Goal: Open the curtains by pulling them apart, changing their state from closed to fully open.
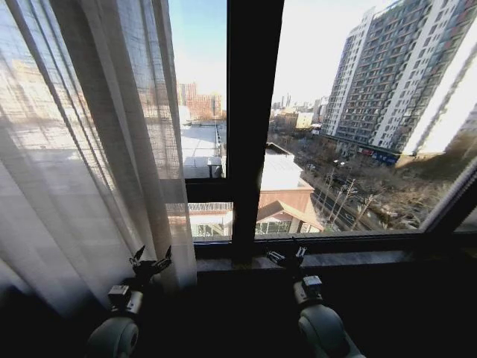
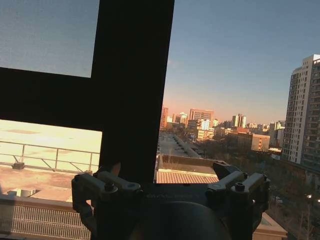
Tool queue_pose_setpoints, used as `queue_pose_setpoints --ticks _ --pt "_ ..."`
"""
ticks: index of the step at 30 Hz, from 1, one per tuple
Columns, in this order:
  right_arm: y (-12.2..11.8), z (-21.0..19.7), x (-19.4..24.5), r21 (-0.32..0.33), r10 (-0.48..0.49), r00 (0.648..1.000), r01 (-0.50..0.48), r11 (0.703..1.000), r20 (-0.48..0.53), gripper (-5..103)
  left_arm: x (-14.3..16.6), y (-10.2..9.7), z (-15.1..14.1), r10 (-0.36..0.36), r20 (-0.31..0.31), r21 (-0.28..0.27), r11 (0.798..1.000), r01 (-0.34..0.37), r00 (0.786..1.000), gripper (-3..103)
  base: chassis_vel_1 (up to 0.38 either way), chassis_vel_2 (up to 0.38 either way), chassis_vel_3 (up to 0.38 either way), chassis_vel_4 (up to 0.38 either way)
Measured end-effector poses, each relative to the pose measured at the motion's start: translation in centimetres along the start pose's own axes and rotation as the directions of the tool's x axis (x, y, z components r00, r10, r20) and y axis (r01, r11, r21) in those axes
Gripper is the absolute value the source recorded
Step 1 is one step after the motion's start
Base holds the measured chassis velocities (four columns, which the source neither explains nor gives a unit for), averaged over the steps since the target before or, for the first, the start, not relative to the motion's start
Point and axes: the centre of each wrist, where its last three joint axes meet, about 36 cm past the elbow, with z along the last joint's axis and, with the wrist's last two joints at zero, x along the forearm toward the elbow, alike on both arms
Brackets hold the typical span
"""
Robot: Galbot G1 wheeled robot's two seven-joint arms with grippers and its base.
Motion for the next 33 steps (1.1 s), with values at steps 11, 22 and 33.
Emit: queue_pose_setpoints --ticks 11,22,33 --pt "-0.4 0.7 -0.9 -0.004 0.02 1.0 -0.02 1.0 0.01 100 -4.4 0.2 -1.2 -0.018 0.004 -0.025 1.0 0.018 1.0 100 0.0 0.0 0.0 0.0" --pt "-0.7 -0.3 -2.4 0.001 0.027 0.999 -0.027 1.0 0.04 100 -7.6 3.0 -2.4 -0.024 0.002 -0.058 0.998 0.024 1.0 100 0.0 0.0 0.0 0.0" --pt "-1.6 -1.0 -2.8 0.01 0.05 0.997 -0.051 0.999 0.062 100 -11.6 0.6 -3.0 0.07 -0.02 -0.022 0.997 -0.071 0.997 85 0.0 0.0 0.0 0.0"
